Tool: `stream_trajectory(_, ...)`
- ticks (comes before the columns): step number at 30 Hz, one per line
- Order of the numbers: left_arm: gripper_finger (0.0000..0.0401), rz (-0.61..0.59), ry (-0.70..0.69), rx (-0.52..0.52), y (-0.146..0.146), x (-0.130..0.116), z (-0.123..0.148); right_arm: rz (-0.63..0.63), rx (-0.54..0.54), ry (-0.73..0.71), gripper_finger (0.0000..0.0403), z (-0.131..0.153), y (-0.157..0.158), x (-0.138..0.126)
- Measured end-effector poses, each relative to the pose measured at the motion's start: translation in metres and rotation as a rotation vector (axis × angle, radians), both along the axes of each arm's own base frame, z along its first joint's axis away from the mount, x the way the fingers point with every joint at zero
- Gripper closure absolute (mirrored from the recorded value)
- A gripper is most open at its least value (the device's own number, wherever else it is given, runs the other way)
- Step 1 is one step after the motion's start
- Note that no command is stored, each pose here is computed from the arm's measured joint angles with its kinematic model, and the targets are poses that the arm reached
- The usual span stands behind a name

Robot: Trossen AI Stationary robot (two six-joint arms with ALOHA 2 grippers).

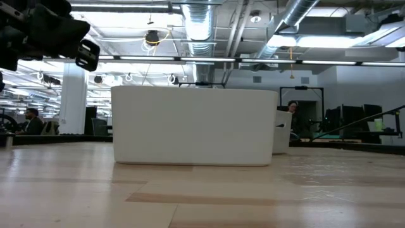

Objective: Pick & Place Paint Supplies
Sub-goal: Adjust the foundation brush into the gray bin

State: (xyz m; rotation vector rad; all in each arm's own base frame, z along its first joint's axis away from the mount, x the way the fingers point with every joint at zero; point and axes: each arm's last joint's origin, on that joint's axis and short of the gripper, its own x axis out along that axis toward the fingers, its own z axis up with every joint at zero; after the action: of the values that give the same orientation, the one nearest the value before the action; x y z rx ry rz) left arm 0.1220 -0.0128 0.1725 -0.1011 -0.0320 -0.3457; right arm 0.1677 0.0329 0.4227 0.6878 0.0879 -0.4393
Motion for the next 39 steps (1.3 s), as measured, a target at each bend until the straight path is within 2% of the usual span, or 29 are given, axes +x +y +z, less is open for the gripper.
stream_trajectory(23, 0.04, 0.006, 0.029, 0.056, 0.001, -0.02, -0.006, -0.002, 0.008, -0.006, 0.0403, -0.001, 0.002, 0.007)
stream_trajectory(29, 0.04, 0.009, -0.026, 0.057, 0.001, -0.025, -0.002, -0.002, 0.011, -0.017, 0.0403, 0.0, 0.002, 0.007)
stream_trajectory(32, 0.04, 0.011, -0.054, 0.09, 0.001, -0.027, 0.0, 0.004, 0.013, -0.022, 0.0403, 0.0, 0.003, 0.007)
stream_trajectory(39, 0.04, 0.011, -0.046, 0.079, 0.001, -0.027, -0.001, 0.006, 0.011, -0.019, 0.0403, 0.0, 0.003, 0.007)
